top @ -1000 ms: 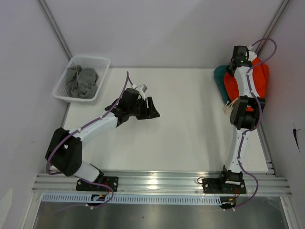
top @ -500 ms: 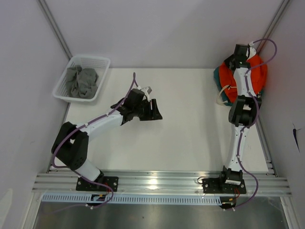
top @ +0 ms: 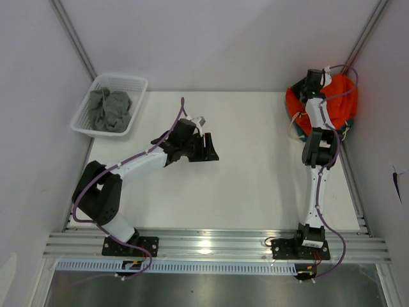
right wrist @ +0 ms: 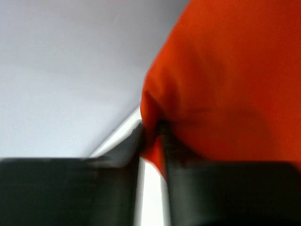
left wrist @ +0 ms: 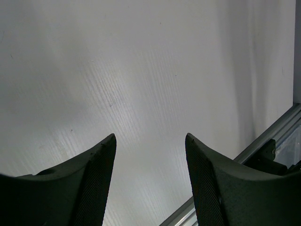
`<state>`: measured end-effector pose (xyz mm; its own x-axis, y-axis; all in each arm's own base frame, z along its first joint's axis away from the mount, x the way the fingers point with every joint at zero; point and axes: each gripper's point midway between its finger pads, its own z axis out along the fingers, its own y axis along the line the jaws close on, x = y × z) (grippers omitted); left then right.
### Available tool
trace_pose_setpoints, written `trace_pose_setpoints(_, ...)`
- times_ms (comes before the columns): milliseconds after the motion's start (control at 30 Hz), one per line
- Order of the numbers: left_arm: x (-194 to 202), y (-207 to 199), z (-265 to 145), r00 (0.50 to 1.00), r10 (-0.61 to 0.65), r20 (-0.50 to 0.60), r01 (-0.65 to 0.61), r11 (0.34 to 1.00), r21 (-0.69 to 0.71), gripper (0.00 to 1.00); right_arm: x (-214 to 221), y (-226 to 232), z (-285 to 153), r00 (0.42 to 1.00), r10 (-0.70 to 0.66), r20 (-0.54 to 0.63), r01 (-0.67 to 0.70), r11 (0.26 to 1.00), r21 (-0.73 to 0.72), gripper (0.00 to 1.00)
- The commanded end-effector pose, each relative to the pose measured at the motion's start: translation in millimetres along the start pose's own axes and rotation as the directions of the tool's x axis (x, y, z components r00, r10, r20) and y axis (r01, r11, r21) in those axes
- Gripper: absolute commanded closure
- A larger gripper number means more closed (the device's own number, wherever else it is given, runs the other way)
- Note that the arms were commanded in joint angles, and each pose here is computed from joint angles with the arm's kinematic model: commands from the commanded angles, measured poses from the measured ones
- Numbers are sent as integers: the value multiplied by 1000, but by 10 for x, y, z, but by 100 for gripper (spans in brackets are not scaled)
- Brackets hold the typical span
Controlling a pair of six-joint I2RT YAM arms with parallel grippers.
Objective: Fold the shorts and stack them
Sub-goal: Neatly place the folded shorts to the corner
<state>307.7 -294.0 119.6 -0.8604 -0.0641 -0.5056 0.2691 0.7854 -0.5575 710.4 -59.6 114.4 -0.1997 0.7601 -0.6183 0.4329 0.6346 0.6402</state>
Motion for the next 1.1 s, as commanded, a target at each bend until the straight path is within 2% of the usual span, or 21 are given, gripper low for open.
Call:
trace_pose_setpoints(0, -79, -103, -7, 999, 36, 21, -36, 999, 24, 37, -190, 352, -8, 997, 35, 71, -27, 993, -117, 61)
trace_pose_setpoints(33, -74, -108, -6, 999, 37, 20, -37, 999, 25, 37, -203, 366, -11, 997, 37, 74, -28, 992, -121, 46)
trace_pose_setpoints(67, -84, -108, -8, 999, 36, 22, -37, 999, 25, 37, -218, 377, -14, 996, 38, 78, -28, 992, -124, 25)
trace_pose_setpoints(133, -74, -102, -3, 999, 35, 19, -36, 999, 25, 37, -316, 468, -82, 995, 36, 96, -22, 989, -145, 17)
trace_pose_setpoints(233, -69, -116, -9, 999, 35, 16, -35, 999, 28, 37, -488, 577, -190, 992, 40, 123, -19, 985, -171, 16)
trace_pose_setpoints(433, -23, -170, -71, 999, 39, 26, -40, 998, 37, 37, -1064, 871, -756, 982, 40, 182, 5, 971, -240, 22)
trace_pose_setpoints(500, 9, -186, -104, 999, 40, 28, -41, 998, 41, 37, -1281, 771, -947, 974, 65, 215, -13, 972, -235, 23)
trace_pose_setpoints(567, 26, -232, -148, 998, 49, 35, -50, 997, 51, 36, -1541, 618, -1040, 959, 112, 260, -40, 963, -267, 30)
trace_pose_setpoints(667, 35, -281, -195, 997, 59, 45, -62, 996, 62, 36, -1589, 300, -986, 950, 224, 220, -148, 937, -315, 41)
trace_pose_setpoints(700, 37, -296, -222, 997, 61, 48, -64, 996, 65, 36, -1623, 138, -946, 952, 246, 183, -177, 928, -328, 42)
trace_pose_setpoints(733, 44, -310, -228, 997, 64, 48, -67, 996, 66, 36, -1526, -18, -794, 948, 284, 141, -227, 918, -324, 43)
trace_pose_setpoints(900, 46, -326, -236, 997, 67, 48, -70, 996, 62, 36, -1352, -431, -459, 924, 371, 94, -324, 890, -320, 54)
trace_pose_setpoints(1000, 34, -334, -230, 996, 71, 49, -74, 995, 60, 36, -1212, -740, -254, 874, 479, 76, -437, 845, -308, 62)
trace_pose_setpoints(1067, 43, -325, -231, 996, 74, 46, -77, 996, 54, 35, -1120, -985, -131, 827, 558, 61, -518, 800, -302, 63)
